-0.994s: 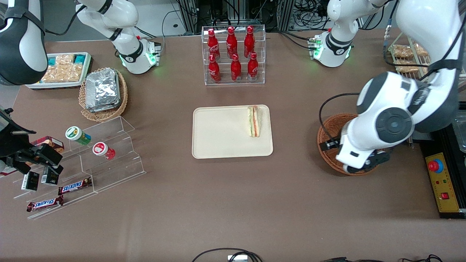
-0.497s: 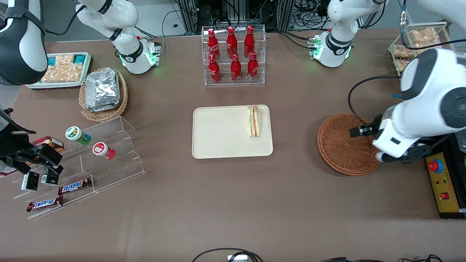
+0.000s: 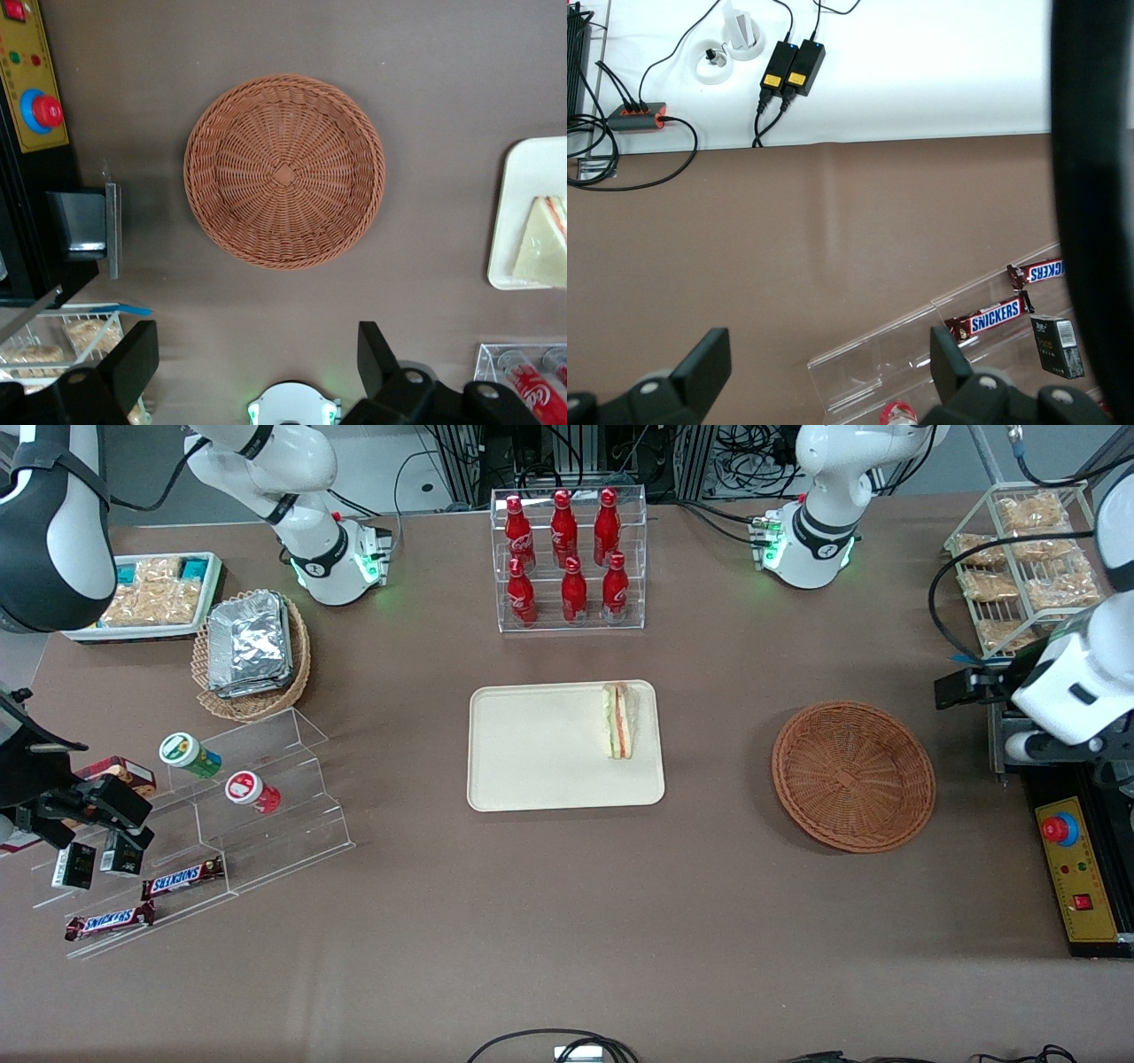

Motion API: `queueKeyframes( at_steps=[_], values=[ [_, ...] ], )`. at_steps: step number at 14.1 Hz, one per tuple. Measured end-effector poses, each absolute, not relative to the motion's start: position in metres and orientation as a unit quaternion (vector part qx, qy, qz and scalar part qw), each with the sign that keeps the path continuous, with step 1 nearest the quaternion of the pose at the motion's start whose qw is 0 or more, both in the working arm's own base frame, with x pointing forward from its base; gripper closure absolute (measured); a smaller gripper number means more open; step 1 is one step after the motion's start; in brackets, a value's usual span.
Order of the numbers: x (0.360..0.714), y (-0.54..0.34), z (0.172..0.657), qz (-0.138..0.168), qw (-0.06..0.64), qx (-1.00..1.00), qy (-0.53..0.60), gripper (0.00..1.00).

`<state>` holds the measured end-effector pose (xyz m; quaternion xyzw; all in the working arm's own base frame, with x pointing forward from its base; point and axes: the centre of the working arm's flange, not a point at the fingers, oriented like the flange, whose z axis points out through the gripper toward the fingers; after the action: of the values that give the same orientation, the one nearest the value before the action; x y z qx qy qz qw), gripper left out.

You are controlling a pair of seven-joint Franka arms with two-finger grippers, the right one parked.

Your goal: Place sandwich from basket to tray

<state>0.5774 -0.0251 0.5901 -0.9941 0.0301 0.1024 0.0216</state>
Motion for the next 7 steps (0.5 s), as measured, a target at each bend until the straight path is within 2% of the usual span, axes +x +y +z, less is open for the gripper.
queueKeyframes(
  at_steps=[3,7],
  values=[
    [0.565,-0.033,0.609,0.089,0.003,-0.995,0.050,0.00],
    [0.552,-0.052,0.616,0.087,-0.008,-0.994,0.064,0.00]
  ],
)
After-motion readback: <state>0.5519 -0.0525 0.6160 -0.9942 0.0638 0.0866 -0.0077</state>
